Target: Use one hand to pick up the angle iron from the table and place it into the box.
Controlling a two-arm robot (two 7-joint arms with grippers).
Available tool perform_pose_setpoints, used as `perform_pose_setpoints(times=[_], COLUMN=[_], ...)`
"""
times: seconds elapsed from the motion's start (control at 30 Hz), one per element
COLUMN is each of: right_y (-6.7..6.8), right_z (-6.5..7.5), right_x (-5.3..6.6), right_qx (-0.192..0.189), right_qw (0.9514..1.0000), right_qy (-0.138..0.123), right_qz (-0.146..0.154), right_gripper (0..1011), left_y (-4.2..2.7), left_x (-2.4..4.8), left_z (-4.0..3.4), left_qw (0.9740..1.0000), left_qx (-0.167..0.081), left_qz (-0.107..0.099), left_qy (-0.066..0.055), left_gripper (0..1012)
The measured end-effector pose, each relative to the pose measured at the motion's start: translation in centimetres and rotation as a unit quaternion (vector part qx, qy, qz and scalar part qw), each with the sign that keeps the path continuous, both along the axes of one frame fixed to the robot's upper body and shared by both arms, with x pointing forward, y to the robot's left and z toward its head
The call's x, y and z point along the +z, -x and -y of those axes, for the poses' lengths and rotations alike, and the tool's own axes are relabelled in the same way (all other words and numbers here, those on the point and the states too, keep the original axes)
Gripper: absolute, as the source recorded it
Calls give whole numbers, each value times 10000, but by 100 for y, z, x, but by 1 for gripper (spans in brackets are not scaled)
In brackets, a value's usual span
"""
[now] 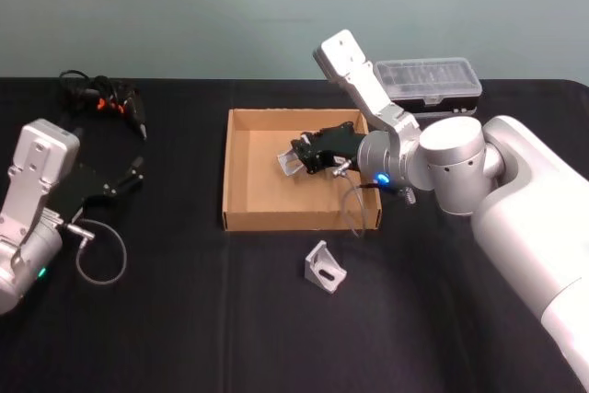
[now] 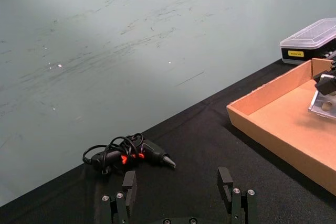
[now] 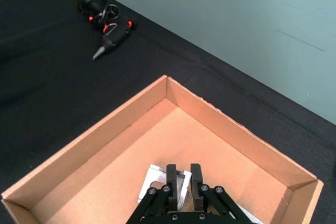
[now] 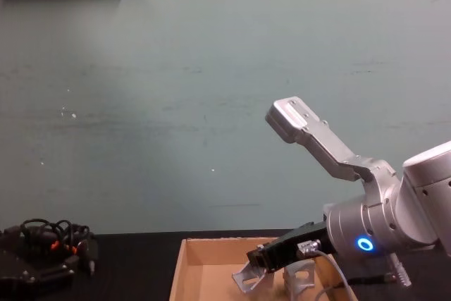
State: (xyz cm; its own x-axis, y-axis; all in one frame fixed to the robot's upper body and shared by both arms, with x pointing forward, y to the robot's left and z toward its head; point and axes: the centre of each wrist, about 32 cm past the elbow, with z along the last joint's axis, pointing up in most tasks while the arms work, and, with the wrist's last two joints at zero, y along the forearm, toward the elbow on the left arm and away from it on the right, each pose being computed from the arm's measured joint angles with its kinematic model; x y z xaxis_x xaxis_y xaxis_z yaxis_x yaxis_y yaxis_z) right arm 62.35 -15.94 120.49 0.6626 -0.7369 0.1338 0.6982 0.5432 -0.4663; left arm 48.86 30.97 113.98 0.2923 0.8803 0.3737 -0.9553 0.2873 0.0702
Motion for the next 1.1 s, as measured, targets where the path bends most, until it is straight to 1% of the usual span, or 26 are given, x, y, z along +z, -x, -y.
perform_pose_setpoints(times=[0.2, 0.5, 0.6, 0.67, 0.73, 0.77, 0.8, 0.83, 1.0, 1.03, 1.1], right_y=[-45, -52, -50, -49, -48, -48, -47, -47, -46, -46, -46], right_z=[-17, -17, -17, -16, -16, -16, -16, -16, -15, -15, -14], right_x=[-12, -9, -9, -8, -8, -8, -8, -8, -8, -8, -8], right_qx=[-2, 4, 5, 6, 7, 7, 7, 6, 6, 5, 5], right_qw=[9999, 9999, 9999, 9999, 9999, 9999, 9999, 9999, 9999, 9999, 9999], right_qy=[93, 94, 92, 90, 88, 88, 88, 87, 86, 86, 86], right_qz=[-72, -90, -89, -87, -85, -85, -85, -84, -82, -81, -81], right_gripper=[159, 160, 199, 274, 315, 374, 383, 430, 570, 629, 666], left_y=[0, 0, 0, 0, 0, 0, 0, 0, 0, 0, 0], left_x=[0, 0, 0, 0, 0, 0, 0, 0, 0, 0, 0], left_z=[0, 0, 0, 0, 0, 0, 0, 0, 0, 0, 0], left_qw=[10000, 10000, 10000, 10000, 10000, 10000, 10000, 10000, 10000, 10000, 10000], left_qx=[0, 0, 0, 0, 0, 1, 0, 0, 0, 0, 0], left_qz=[0, 0, 0, 0, 0, 0, 0, 0, 0, 0, 0], left_qy=[0, 0, 0, 0, 0, 0, 0, 0, 0, 0, 0], left_gripper=[1011, 1011, 1011, 1011, 1011, 1011, 1011, 1011, 1011, 1011, 1011])
